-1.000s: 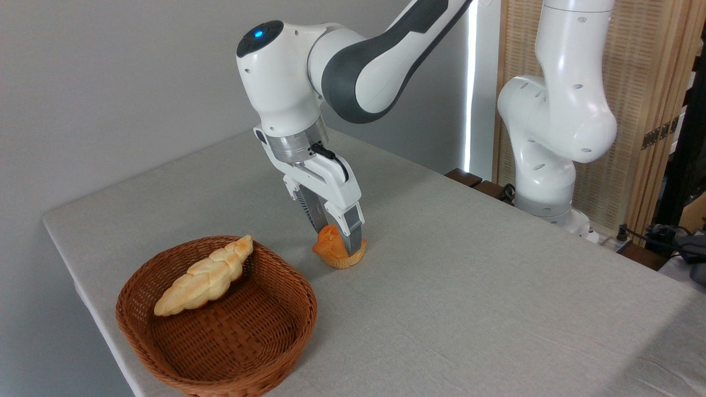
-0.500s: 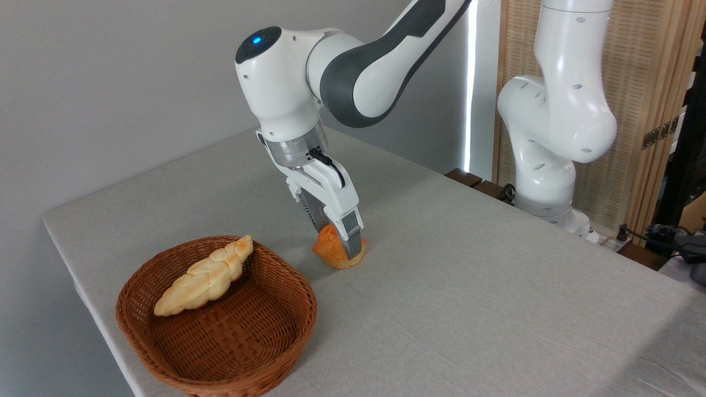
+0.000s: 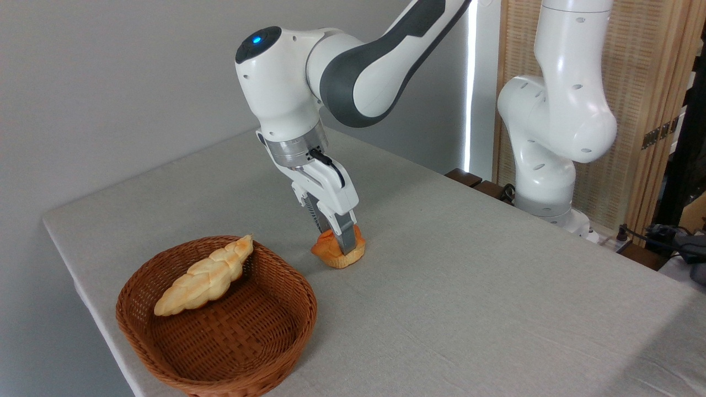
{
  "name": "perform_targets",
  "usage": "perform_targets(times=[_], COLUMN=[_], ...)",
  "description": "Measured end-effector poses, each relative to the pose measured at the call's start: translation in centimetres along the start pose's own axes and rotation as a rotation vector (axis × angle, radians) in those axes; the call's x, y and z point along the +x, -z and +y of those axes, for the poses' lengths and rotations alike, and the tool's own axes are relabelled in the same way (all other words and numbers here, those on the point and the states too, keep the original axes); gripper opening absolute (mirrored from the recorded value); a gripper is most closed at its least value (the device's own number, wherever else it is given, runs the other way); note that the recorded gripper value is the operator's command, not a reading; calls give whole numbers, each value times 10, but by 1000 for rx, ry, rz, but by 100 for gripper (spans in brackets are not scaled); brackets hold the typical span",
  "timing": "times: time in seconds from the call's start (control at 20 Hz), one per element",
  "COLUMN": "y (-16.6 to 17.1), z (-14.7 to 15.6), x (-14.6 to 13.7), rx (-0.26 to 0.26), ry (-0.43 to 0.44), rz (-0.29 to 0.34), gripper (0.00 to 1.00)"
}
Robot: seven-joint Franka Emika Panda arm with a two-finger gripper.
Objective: Put bread into the basket
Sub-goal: 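Close the gripper on the orange bun, then lift the orange bun and carry it over the basket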
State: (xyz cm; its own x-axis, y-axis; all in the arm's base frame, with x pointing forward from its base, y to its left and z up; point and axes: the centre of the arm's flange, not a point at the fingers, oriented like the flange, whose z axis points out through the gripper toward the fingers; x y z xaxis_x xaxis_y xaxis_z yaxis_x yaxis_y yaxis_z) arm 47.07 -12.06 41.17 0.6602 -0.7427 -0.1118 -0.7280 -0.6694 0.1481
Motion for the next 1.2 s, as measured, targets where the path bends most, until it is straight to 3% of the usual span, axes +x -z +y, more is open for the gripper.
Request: perform_targets(times=[0.4,0.85,1.2], y=[25,120,144], z=[-1,-3,-33], x=[4,15,25], rx=[31,109,233], ry=[-4,1,34], rz=[46,227,392], gripper=[45,46,46])
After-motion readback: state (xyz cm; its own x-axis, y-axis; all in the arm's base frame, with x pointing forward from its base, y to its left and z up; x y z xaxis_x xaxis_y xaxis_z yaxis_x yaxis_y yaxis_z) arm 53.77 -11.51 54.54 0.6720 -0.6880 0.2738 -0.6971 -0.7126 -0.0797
